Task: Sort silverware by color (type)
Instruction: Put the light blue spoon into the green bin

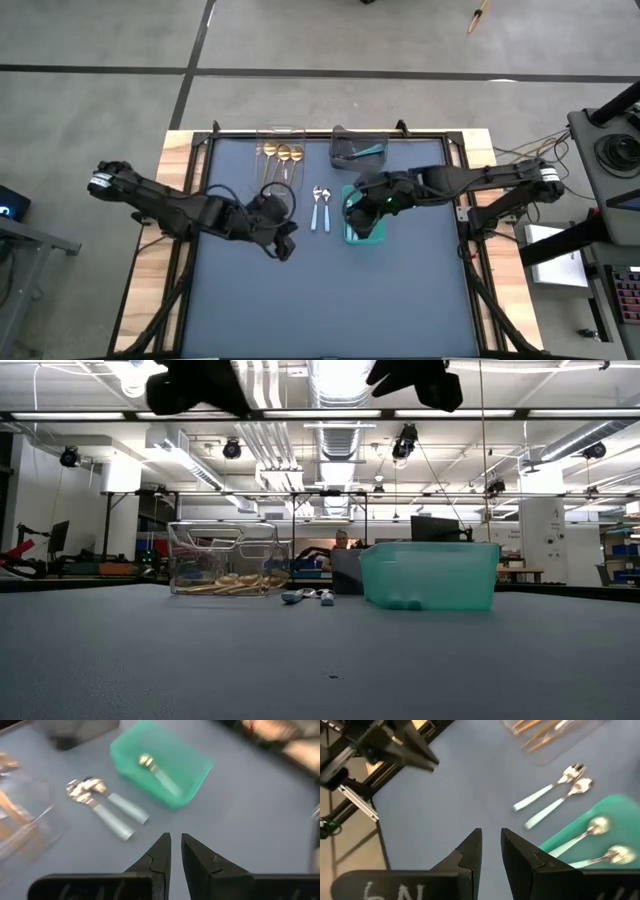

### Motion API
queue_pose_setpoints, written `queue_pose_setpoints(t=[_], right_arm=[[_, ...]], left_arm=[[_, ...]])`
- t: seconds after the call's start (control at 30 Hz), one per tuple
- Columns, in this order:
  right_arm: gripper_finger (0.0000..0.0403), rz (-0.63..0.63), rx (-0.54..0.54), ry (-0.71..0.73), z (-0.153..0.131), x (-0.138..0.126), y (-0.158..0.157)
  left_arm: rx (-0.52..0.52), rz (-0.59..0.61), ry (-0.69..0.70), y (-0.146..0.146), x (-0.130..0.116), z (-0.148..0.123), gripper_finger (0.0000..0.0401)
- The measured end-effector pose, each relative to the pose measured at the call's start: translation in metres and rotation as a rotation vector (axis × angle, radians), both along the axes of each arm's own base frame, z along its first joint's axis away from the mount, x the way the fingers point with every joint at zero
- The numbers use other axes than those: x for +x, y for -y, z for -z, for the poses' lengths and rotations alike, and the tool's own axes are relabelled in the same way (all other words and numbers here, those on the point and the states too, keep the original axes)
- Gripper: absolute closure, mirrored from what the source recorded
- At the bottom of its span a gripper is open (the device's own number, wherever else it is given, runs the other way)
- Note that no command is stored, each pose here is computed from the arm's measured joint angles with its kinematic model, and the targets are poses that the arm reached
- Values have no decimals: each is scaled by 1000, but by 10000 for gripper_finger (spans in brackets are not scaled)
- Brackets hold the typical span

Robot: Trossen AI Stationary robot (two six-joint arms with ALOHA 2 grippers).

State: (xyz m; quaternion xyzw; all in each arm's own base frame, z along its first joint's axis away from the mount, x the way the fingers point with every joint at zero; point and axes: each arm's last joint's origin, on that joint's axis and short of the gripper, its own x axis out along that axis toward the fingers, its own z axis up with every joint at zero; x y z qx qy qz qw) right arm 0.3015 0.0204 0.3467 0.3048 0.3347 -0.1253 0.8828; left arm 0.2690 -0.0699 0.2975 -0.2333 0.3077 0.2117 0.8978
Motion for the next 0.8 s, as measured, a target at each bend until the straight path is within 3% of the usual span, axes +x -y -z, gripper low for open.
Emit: queue_pose_setpoints(t=[0.1,0.23,0.4,0.8], right_arm=[[339,22,39,-19,6,12,-7],[340,70,85,-50,15,30,-10],[340,104,110,-83,27,57,-12],[340,199,170,-158,61,106,-10]], left_arm=[[63,40,-120,-1,-14,1,374],[153,115,-177,-8,-33,-9,381],[253,208,-128,-15,-55,-29,397],[425,237,-10,-31,-95,-61,400]])
